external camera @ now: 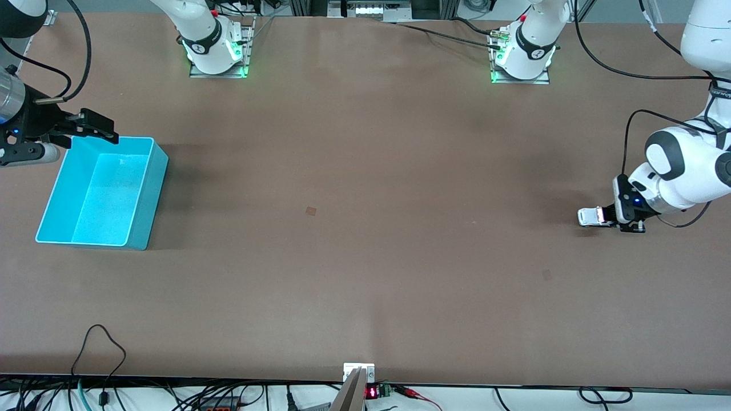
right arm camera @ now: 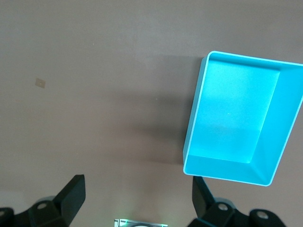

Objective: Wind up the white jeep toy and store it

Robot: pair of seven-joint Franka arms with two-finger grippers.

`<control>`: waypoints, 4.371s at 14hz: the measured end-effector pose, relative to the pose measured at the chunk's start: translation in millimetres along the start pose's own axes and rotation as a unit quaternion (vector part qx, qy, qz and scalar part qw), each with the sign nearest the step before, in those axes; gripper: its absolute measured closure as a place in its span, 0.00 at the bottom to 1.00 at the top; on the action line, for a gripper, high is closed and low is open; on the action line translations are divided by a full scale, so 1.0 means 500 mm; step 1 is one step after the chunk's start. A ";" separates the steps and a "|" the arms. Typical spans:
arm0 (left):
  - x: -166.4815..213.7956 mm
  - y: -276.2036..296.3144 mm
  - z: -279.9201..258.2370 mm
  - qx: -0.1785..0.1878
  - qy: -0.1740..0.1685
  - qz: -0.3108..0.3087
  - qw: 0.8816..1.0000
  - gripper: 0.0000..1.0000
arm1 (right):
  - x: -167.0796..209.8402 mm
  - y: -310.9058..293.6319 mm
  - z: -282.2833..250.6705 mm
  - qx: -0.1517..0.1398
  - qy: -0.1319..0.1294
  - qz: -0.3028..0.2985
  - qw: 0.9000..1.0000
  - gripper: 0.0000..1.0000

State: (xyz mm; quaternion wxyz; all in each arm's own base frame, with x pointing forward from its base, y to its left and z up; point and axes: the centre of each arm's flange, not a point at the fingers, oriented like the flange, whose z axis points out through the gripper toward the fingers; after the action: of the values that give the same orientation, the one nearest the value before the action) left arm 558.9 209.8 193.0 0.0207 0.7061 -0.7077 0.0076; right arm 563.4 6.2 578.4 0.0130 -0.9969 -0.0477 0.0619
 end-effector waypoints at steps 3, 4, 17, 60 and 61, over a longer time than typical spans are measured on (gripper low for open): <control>-0.016 0.002 -0.001 0.001 0.001 -0.005 1.000 0.48 | 0.000 0.000 0.000 0.000 0.000 0.000 1.000 0.00; -0.022 0.003 -0.002 0.002 0.001 -0.008 1.000 0.48 | 0.000 0.000 0.000 0.000 0.000 0.000 1.000 0.00; 0.135 -0.035 -0.252 -0.006 0.016 0.064 0.998 0.00 | 0.000 0.000 0.000 0.000 0.000 0.000 1.000 0.00; 0.393 -0.057 -0.719 0.002 0.018 -0.724 0.689 0.00 | 0.076 -0.104 0.161 -0.001 -0.075 -0.074 0.994 0.00; 0.395 -0.048 -0.745 0.000 0.016 -0.736 0.677 0.00 | 0.080 -0.104 0.173 0.000 -0.075 -0.092 0.993 0.00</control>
State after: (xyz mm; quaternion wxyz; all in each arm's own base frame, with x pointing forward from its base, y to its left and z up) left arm 589.4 27.5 572.3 0.0311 0.9987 0.0404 0.0011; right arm 587.1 63.7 489.3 0.0152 -0.9807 -0.1402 0.1351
